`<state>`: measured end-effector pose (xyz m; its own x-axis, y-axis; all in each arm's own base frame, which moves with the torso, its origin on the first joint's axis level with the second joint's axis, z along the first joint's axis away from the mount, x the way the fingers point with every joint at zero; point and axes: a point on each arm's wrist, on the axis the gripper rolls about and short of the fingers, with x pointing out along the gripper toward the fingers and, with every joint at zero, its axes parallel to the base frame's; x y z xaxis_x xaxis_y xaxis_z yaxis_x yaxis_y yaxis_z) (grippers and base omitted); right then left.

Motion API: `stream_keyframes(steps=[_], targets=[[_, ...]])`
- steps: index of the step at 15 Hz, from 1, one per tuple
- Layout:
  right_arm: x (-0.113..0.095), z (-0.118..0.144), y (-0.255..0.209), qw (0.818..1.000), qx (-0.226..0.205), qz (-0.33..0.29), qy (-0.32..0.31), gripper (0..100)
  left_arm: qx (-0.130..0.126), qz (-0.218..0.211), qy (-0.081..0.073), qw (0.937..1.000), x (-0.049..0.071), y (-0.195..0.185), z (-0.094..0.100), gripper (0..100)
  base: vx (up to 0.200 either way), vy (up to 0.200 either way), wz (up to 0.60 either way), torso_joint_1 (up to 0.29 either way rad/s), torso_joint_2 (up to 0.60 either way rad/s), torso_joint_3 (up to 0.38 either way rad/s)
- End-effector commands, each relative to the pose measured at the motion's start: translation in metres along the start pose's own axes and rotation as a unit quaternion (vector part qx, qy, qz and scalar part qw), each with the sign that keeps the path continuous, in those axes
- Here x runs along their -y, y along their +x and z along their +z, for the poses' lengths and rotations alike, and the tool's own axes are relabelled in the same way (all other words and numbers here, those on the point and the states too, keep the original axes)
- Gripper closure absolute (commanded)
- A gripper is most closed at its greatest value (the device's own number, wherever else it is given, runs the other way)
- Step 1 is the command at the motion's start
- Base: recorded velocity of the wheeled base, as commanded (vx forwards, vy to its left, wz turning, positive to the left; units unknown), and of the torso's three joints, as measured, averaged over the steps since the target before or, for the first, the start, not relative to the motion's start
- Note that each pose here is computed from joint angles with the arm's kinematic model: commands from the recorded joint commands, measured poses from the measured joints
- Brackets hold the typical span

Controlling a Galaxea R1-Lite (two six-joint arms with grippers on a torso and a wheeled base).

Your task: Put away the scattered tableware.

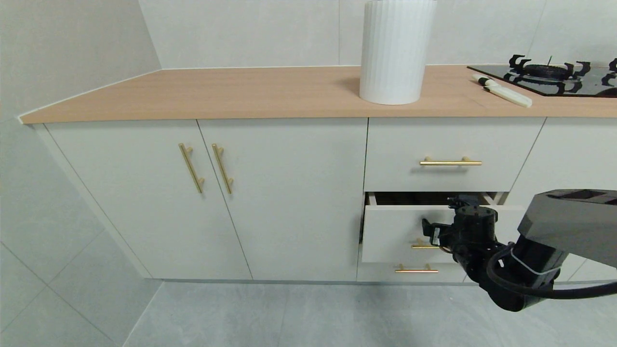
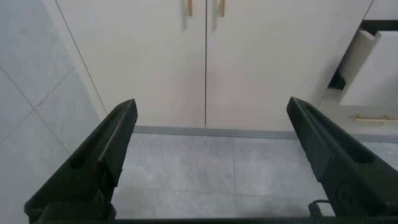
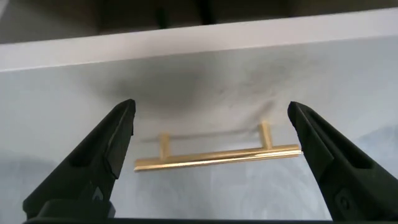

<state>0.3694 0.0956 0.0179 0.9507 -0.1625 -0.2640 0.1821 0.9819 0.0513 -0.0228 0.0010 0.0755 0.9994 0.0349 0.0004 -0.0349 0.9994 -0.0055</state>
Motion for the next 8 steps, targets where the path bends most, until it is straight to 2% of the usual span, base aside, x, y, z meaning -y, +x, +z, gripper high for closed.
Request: stream_keyframes(steps=[1,8], targets=[[0.004,-0.011,0.016,1.0,-0.002,-0.014,0.002,0,0.001,0.0,0.0,1.0,0.0,0.0,0.0,0,0.0,0.0,0.0,0.0,0.0,0.0],[0.011,-0.012,0.043,0.998,0.038,-0.044,0.023,0,0.0,0.0,0.0,1.0,0.0,0.0,0.0,0,0.0,0.0,0.0,0.0,0.0,0.0]])
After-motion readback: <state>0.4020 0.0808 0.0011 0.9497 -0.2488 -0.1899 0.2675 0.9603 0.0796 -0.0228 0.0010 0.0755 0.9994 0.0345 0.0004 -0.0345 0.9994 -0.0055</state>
